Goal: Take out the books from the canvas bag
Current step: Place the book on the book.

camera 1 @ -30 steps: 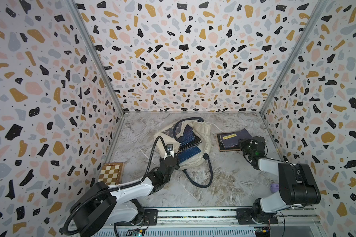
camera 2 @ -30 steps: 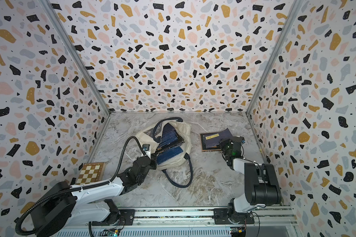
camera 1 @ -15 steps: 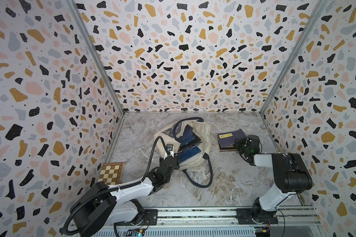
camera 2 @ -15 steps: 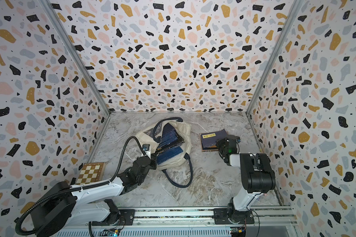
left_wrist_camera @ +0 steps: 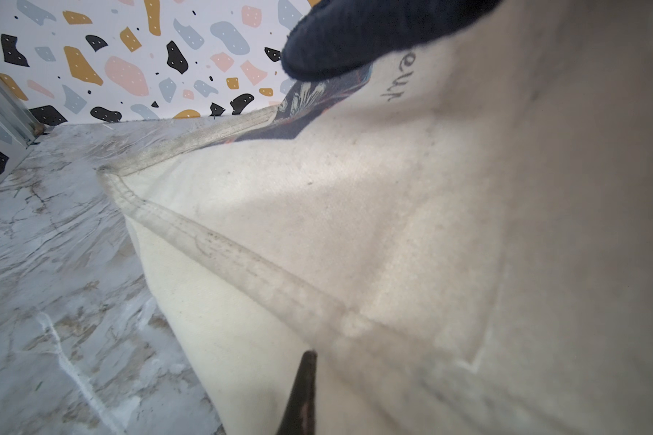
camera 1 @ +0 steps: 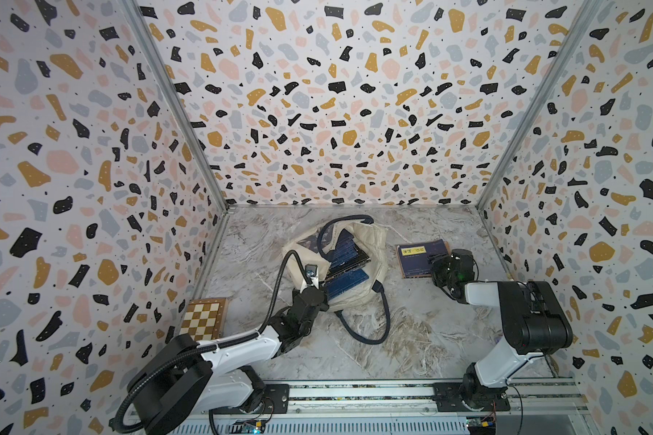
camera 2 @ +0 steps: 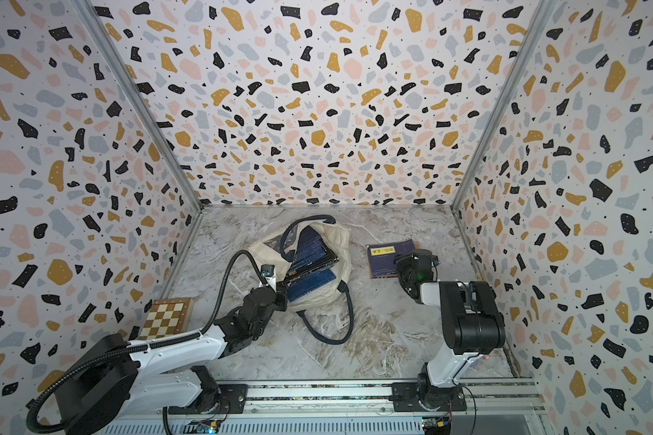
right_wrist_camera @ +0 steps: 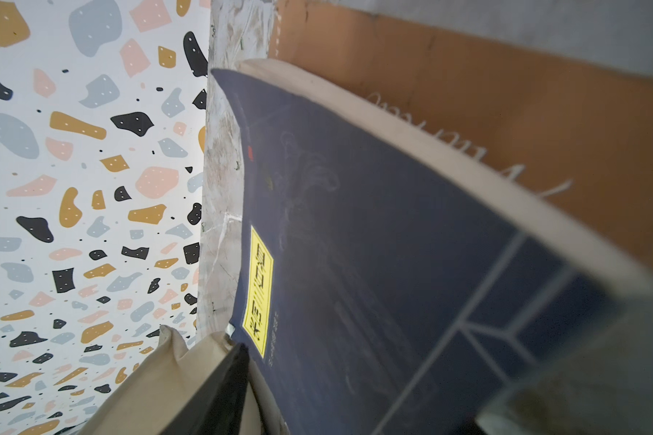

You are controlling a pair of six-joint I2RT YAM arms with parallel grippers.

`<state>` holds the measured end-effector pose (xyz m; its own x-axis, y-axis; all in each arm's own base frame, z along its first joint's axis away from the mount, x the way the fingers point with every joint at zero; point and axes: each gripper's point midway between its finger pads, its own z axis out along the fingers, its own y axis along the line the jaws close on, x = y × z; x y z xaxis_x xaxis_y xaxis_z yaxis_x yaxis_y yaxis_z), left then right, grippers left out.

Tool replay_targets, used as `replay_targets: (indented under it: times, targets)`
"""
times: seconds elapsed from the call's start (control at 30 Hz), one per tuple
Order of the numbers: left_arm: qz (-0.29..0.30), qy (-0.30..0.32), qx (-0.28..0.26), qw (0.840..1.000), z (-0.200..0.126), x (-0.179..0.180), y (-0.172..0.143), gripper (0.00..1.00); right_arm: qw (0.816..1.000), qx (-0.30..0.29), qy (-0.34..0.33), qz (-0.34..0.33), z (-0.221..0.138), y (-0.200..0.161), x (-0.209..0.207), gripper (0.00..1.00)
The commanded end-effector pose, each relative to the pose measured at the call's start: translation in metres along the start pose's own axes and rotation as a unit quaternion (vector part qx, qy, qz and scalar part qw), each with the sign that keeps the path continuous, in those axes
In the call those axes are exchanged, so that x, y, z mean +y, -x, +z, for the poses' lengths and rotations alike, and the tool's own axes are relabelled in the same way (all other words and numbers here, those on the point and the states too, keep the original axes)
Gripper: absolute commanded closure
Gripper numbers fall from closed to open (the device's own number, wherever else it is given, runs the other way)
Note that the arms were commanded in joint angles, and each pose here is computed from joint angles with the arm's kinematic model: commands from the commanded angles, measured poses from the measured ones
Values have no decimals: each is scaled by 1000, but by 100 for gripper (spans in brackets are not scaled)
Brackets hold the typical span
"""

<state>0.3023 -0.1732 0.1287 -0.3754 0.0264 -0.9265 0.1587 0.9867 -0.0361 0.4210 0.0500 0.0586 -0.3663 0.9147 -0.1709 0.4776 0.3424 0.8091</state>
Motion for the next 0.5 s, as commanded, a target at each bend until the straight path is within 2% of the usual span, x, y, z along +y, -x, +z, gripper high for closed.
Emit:
replay_targets:
  times: [0.0,0.2,0.47]
  targets:
    - [-19,-1,-33,999,-3,-2,24,100,1000,19,-12,2,-6,-7,1,32]
    - [-19,-2,-33,999,-4,-1,24,100,999,18,-33,5,-17,-9,-10,25]
    - [-19,-3,-32,999,-4,-2,24,100,999,21,-42,-16,-36,-12,-8,22]
